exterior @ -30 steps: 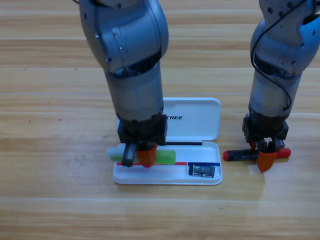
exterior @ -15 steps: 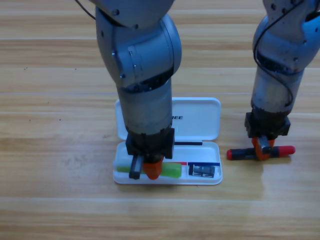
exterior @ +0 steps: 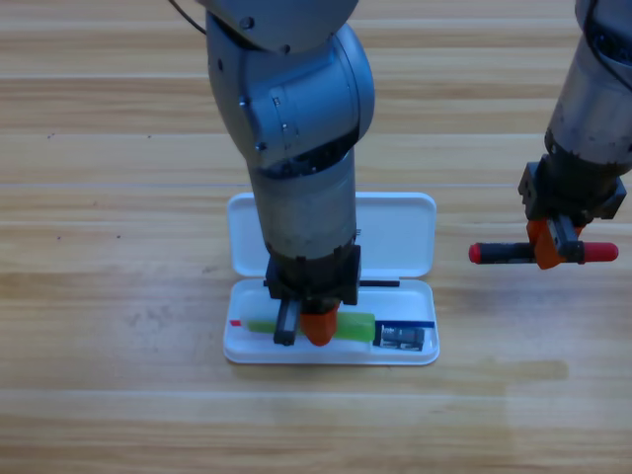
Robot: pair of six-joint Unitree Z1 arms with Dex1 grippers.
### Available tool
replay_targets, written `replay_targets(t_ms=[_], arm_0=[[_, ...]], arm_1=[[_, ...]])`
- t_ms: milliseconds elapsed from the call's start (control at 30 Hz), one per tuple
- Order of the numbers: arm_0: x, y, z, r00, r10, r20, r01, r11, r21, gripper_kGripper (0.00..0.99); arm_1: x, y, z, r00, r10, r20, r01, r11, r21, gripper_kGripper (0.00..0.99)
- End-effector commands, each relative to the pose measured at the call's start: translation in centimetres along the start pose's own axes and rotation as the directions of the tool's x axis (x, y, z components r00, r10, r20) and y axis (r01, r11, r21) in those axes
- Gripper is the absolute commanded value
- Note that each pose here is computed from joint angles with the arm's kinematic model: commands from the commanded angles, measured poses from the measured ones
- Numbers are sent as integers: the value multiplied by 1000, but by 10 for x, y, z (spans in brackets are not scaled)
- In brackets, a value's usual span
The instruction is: Clean up eraser and pencils
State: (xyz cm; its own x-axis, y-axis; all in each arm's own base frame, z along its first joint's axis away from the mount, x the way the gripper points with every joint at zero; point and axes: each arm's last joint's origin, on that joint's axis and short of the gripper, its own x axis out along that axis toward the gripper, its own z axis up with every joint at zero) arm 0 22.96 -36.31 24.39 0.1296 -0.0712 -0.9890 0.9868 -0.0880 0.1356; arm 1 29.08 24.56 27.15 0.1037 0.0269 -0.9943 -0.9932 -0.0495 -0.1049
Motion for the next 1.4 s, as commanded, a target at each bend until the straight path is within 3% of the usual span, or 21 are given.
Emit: replay_targets(t_ms=[33,1067,1100,1167,1200,1233,1400], arm_0=[[36,10,-4,997,-40,-60,40,999,-8,0],[55,26,-14,994,-63,-88,55,994,-95,0],[56,26,-14,994,-64,-89,56,994,-98,75],[56,25,-15,993,-67,-93,58,993,-104,690],[56,25,-15,993,-67,-93,57,993,-106,919],[57,25,-15,993,-68,-94,58,993,-107,988],[55,25,-15,994,-63,-90,53,992,-115,990]], arm_1=[[9,5,0,999,36,-28,-36,999,-2,0],[8,5,3,999,47,-1,-47,999,11,0],[8,5,3,999,48,-2,-48,999,12,0],[8,5,2,999,48,-2,-48,999,12,0],[8,6,2,999,48,-2,-48,999,12,0],[8,6,2,999,48,-2,-48,999,12,0],[5,7,1,999,43,2,-43,999,12,0]])
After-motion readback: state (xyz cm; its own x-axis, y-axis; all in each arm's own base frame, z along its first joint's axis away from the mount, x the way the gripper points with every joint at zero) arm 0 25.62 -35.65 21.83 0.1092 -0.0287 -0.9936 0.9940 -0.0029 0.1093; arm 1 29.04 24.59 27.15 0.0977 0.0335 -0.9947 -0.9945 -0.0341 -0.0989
